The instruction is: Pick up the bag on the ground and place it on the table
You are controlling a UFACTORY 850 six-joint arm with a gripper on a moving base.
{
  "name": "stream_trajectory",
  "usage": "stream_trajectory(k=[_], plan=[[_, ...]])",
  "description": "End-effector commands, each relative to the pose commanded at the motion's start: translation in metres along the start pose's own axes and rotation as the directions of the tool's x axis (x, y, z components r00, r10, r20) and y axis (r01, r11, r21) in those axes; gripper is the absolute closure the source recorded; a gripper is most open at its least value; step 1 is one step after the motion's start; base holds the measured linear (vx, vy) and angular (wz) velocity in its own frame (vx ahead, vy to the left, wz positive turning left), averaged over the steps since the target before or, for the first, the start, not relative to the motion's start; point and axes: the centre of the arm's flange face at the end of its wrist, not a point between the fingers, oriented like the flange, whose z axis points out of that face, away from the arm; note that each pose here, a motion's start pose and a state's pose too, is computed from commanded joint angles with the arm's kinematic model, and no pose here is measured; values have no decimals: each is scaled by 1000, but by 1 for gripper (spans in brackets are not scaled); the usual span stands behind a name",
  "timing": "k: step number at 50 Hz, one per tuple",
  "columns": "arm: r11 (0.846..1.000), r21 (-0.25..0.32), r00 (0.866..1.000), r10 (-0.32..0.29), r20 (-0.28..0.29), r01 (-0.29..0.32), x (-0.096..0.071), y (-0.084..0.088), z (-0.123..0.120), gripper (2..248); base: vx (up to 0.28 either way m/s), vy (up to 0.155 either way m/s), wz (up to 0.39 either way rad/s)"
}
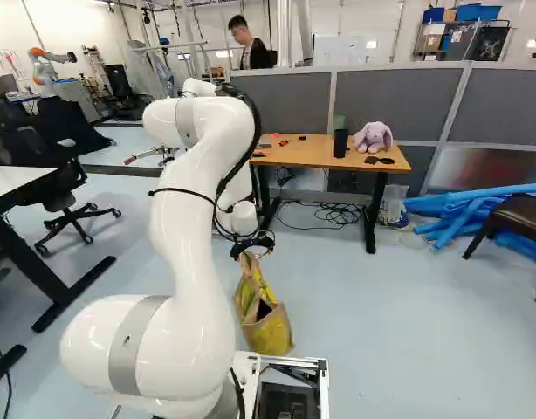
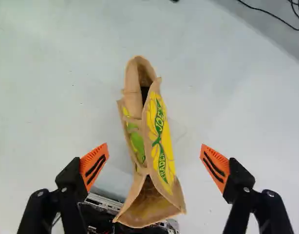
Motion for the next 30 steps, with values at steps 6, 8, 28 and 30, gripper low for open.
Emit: stream_trajectory(k=[6,8,28,30], plan=[[1000,2,1000,0,7,0,-1,0,9,3,0,0,0],[1000,3,1000,1,9,-1,-1,0,12,3,0,0,0],[1000,9,1000,2,29,-2,-5,1,41,3,0,0,0],[1000,10,1000,2,30,-2,-6,1,44,3,0,0,0]])
